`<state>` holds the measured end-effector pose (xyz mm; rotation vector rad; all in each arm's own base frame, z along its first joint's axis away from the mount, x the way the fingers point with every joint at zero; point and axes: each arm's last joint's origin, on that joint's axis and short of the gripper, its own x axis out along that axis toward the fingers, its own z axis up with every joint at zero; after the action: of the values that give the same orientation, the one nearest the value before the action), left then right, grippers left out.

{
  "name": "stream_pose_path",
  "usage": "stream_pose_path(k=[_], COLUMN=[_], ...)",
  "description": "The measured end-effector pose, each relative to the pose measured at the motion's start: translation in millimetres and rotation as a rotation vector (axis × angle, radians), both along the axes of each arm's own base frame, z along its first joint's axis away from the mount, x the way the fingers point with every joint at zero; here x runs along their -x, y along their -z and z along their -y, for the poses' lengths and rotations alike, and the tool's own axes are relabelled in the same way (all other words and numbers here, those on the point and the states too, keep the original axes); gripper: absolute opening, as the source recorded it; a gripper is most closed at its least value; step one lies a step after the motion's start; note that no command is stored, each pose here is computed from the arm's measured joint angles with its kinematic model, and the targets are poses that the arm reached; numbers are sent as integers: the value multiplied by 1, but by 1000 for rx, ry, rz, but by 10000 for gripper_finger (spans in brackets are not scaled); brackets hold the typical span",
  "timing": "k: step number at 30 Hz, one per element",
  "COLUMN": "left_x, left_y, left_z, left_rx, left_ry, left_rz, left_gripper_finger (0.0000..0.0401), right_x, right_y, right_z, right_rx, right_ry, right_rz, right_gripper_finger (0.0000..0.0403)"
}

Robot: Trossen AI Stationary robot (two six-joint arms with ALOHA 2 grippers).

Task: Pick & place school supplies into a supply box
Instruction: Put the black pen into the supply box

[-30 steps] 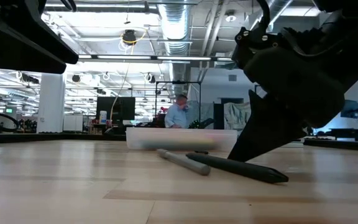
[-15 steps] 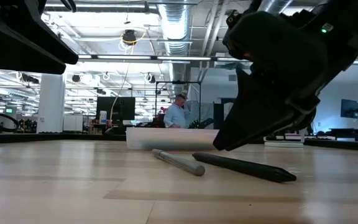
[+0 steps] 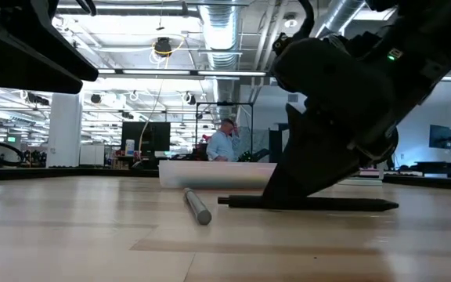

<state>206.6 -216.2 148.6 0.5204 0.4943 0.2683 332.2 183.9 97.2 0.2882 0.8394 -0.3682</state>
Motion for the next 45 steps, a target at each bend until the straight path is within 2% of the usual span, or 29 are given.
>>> stream_pose_path(k=[7,13,20,29,36,42,45], left_x=[0,0,0,0,0,0,0], left_y=[0,0,0,1,1,1,1], left_z=[0,0,0,0,0,0,0], left_rx=[3,2,2,9,9,8,8], left_ry=[3,3,3,11,12,12,12], left_rz=[-4,-5,-5,-16,-16,-16,-16], left_gripper_finger=[157,157,157,157,157,157,157], right_x=[10,14,9,5,6,6,6], right_y=[4,5,3,1,1,0,0], right_z=[3,2,9,16,13,13,13], right_rx=[119,198,98,28,27,30,29], right_ry=[-104,-217,-261,-286,-294,-305,-305], right_rz=[-142,-200,-242,-264,-265,-267,-266], right_gripper_finger=[122,122,100,13,26,7,14])
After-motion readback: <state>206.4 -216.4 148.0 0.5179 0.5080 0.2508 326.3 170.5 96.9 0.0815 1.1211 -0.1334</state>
